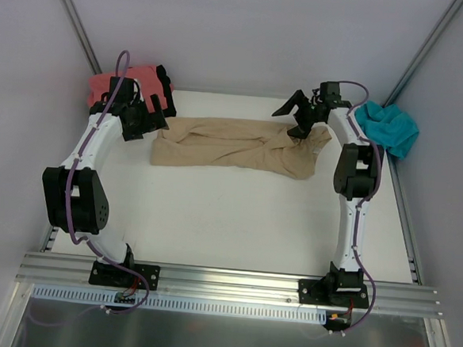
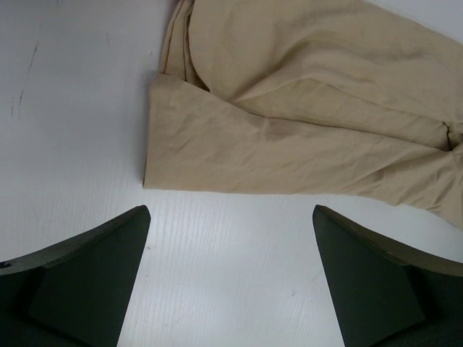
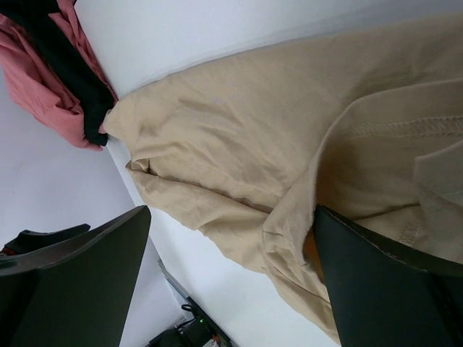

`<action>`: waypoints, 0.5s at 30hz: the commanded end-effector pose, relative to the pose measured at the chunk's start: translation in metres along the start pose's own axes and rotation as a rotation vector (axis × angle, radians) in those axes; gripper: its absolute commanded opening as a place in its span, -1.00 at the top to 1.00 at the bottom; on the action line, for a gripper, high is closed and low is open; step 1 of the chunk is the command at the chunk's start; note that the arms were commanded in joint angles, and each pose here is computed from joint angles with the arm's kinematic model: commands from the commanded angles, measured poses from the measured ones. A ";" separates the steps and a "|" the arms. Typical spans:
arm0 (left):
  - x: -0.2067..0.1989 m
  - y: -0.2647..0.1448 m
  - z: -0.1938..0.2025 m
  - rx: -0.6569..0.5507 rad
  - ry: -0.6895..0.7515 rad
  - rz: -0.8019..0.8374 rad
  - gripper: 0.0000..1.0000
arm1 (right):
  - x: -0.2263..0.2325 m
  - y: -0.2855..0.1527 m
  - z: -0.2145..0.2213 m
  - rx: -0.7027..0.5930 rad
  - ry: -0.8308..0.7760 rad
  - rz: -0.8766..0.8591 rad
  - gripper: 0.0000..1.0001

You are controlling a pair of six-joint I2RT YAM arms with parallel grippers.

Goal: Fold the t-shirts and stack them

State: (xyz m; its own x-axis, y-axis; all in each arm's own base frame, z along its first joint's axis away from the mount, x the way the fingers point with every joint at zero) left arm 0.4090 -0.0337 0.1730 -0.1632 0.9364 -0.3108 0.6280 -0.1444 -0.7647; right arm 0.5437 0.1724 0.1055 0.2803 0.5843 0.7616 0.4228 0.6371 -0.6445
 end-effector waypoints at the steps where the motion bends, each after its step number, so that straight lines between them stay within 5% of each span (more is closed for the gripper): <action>1: -0.006 -0.006 -0.005 -0.015 0.019 0.009 -0.97 | 0.019 0.000 0.004 0.017 -0.002 -0.048 -0.99; 15: -0.005 -0.004 -0.003 -0.002 0.036 0.010 -0.97 | 0.039 0.011 -0.001 0.007 -0.002 -0.106 -0.99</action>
State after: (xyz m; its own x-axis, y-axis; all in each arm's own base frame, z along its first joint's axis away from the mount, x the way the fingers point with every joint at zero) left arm 0.4089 -0.0335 0.1729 -0.1598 0.9378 -0.3081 0.6277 -0.1444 -0.7649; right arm 0.5458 0.1915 0.1079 0.2822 0.5518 0.7848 0.4134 0.6682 -0.6185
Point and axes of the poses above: each gripper's point midway between its finger pads, its own y axis out along the fingers, its own x axis along the line the jaws close on, z = x × y, the point moved 1 cm from there along -y, back along the fingers, and after that the axes turned 4 degrees about y, right-handed, at the moved point
